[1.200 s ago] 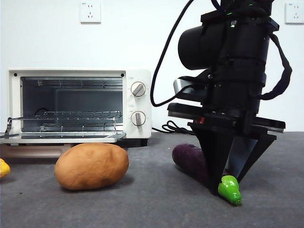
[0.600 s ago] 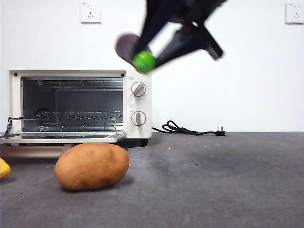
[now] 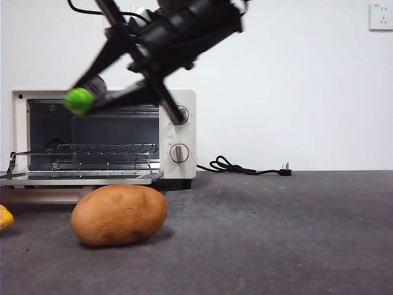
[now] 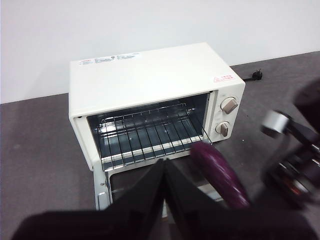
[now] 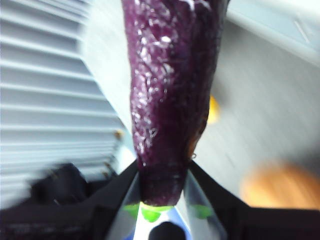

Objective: Take the eggplant from the table,put the eggplant in the oven

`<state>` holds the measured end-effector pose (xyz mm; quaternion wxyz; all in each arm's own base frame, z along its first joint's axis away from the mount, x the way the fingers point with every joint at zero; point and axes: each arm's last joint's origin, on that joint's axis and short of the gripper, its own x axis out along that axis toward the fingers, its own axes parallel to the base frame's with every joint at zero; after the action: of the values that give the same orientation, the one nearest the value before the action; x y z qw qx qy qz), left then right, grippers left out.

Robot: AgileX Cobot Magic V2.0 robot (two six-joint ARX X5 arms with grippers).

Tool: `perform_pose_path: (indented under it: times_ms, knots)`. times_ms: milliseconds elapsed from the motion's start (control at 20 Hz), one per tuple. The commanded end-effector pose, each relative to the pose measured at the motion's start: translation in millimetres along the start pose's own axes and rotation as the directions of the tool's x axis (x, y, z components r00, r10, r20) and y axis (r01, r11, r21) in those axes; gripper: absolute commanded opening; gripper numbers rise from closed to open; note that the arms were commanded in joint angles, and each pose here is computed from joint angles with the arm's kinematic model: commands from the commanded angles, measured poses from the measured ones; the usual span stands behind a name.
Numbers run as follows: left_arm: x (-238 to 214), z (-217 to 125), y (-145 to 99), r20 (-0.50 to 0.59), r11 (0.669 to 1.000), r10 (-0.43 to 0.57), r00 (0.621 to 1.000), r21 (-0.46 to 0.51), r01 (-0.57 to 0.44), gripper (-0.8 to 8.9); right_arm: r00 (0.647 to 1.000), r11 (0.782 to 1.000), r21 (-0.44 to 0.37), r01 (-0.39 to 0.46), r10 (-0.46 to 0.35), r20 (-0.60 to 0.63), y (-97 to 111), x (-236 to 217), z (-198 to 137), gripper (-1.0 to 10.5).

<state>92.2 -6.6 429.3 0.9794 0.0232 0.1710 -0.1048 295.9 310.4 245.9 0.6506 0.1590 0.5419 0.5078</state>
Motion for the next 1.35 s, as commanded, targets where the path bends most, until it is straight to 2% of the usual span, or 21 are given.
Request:
perform_pose_path:
  times_ms: [50, 250, 450, 500, 750, 1000, 1100, 1250, 1350]
  knots:
    - [-5, -5, -1, -0.005, 1.0, 0.001, 1.0, -0.001, -0.001, -0.05, 1.0, 0.996, 0.085, -0.024, 0.022, 0.021, -5, 17, 20, -0.1]
    - [-17, -10, -4, -0.002, 1.0, 0.001, 1.0, -0.009, -0.001, -0.05, 0.997, 0.981, 0.179, -0.068, 0.061, 0.049, -17, 43, 52, -0.1]
    - [-28, -13, -6, 0.028, 1.0, 0.004, 1.0, -0.01, -0.003, -0.05, 0.986, 0.957, 0.26, -0.129, 0.094, 0.14, -29, 56, 79, -0.1]
    - [-31, -14, -7, 0.031, 1.0, 0.004, 1.0, -0.01, -0.004, -0.05, 0.981, 0.949, 0.286, -0.13, 0.081, 0.177, -33, 55, 84, -0.1]
    - [-33, -15, -7, 0.028, 1.0, 0.004, 1.0, -0.01, -0.004, -0.05, 0.929, 0.914, 0.404, -0.044, -0.111, 0.352, -53, 41, 96, -0.1]
    - [-34, -15, -8, 0.03, 1.0, 0.004, 1.0, -0.009, -0.004, -0.06, 0.855, 0.892, 0.45, 0.036, -0.261, 0.449, -60, 36, 100, -0.1]
    - [-34, -15, -8, 0.03, 1.0, 0.004, 1.0, -0.009, -0.004, -0.05, 0.829, 0.892, 0.45, 0.055, -0.292, 0.477, -61, 35, 102, -0.1]
    - [-34, -16, -8, 0.027, 1.0, 0.004, 1.0, -0.009, -0.004, -0.05, 0.81, 0.902, 0.43, 0.047, -0.286, 0.512, -60, 34, 105, 0.2]
    - [-34, -16, -8, 0.025, 1.0, 0.003, 1.0, -0.01, -0.003, -0.05, 0.801, 0.91, 0.411, 0.056, -0.287, 0.526, -59, 34, 106, 2.0]
